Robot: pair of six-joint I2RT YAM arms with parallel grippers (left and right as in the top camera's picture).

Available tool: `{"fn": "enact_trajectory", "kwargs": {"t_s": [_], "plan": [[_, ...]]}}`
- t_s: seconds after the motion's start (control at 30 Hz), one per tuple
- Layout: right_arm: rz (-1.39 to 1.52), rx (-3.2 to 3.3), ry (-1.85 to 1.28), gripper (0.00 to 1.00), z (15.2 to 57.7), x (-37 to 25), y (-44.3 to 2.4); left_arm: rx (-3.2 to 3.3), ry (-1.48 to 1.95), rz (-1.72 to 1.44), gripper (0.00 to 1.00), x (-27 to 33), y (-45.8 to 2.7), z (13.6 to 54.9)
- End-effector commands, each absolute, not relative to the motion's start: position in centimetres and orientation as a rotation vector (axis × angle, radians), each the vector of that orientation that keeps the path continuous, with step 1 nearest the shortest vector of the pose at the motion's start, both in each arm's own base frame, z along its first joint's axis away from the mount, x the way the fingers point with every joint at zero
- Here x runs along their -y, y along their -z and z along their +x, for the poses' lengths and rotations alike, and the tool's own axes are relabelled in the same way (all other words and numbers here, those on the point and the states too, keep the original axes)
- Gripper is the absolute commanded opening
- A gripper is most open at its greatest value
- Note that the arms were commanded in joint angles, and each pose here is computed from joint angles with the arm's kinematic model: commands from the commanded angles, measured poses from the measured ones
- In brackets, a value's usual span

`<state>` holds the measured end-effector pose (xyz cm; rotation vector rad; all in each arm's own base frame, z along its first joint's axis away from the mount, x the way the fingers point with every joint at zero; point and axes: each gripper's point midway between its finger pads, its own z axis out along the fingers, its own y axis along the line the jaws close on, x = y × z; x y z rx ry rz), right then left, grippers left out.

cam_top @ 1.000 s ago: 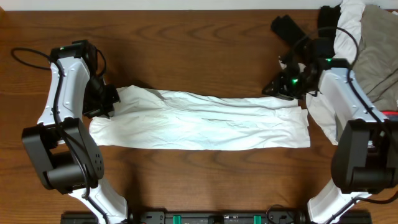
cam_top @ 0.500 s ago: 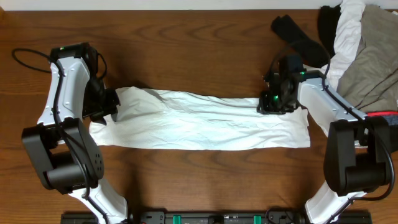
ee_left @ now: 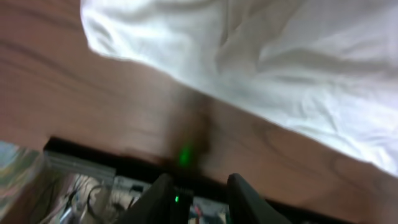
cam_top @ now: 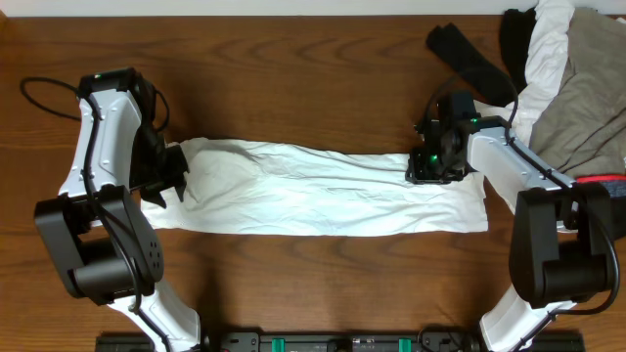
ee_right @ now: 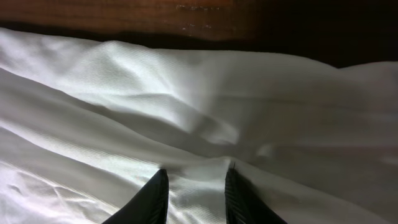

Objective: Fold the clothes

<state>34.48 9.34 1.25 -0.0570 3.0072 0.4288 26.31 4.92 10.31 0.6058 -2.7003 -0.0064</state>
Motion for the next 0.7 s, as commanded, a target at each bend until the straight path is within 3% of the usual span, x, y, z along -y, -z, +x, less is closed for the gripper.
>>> {"fn": "enact_trajectory", "kwargs": {"t_s": [0.0, 0.07, 0.2, 0.3, 0.43, 0.67], "plan": [[-0.070, -2.997, -0.413, 0.29, 34.5, -9.2, -1.5, 2.687, 0.032, 0.606, 0.30, -5.3, -10.6, 25.8], [-0.070, -2.994, -0.413, 0.29, 34.5, -9.2, -1.5, 2.700, 0.017, 0.617, 0.19, -5.2, -10.4, 26.1], [-0.072, -2.986, -0.414, 0.31, 34.7, -9.2, -1.5, 2.816, -0.173, 0.579, 0.19, -3.5, -9.9, 29.0], [-0.072, -2.982, -0.415, 0.31, 34.8, -9.3, -1.5, 2.903, -0.250, 0.565, 0.24, -3.1, -9.6, 31.2], [-0.072, -2.983, -0.414, 0.31, 34.8, -9.3, -1.5, 3.001, -0.257, 0.570, 0.39, -3.5, -9.2, 33.5], [-0.073, -2.976, -0.415, 0.32, 35.0, -9.3, -1.6, 3.068, -0.260, 0.401, 0.44, -2.1, -8.5, 35.0]]}}
